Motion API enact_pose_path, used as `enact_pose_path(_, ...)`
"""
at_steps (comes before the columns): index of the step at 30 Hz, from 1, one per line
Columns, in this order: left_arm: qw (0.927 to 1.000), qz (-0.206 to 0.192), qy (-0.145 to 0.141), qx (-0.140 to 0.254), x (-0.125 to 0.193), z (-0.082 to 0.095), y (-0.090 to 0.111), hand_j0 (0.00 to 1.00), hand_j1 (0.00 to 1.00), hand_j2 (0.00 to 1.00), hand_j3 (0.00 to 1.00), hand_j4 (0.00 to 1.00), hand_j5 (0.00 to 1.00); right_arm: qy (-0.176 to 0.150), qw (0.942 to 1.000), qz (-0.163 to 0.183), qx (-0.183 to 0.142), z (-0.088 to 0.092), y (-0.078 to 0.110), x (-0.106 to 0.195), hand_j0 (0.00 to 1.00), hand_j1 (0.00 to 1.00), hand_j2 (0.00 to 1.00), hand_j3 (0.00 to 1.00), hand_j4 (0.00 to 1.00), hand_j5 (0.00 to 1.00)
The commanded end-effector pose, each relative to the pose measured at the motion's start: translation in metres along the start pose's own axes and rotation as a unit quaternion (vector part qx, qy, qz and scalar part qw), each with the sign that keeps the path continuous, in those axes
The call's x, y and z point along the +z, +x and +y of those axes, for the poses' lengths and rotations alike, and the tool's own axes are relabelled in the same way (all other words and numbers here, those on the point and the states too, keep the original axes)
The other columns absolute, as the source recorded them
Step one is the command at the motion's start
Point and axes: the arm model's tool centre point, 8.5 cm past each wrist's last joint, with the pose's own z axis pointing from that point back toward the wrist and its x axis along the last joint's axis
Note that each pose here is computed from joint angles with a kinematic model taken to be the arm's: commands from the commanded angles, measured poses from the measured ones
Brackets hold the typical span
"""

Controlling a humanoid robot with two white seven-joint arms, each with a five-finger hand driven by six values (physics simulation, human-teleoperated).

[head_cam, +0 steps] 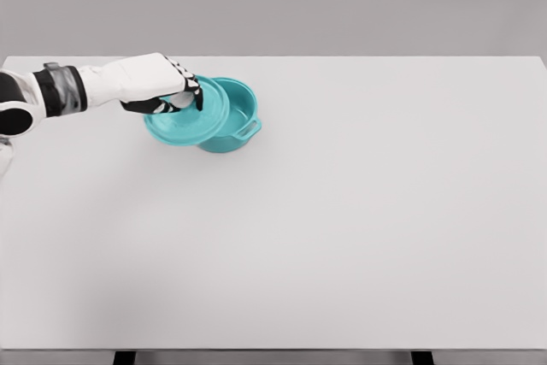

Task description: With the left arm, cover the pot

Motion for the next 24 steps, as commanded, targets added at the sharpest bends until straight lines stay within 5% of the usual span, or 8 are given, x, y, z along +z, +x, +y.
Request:
enact_pose_path(1, 1.0000, -0.001, 0.001, 0.005, -0.005, -0.002, 0.001, 0.51, 0.51, 0.51, 0.51, 0.51, 0.51, 0.000, 1.0000, 0.000, 0.000, 0.000, 0.000, 0.000, 1.00, 1.00, 1.00, 1.00, 1.00, 1.00)
enact_pose_path(24, 0.9998, 0.003, -0.006, 0.020, -0.046, -0.004, 0.000, 0.52, 0.52, 0.52, 0.52, 0.52, 0.52, 0.000, 1.0000, 0.001, 0.000, 0.000, 0.000, 0.000, 1.00, 1.00, 1.00, 1.00, 1.00, 1.00)
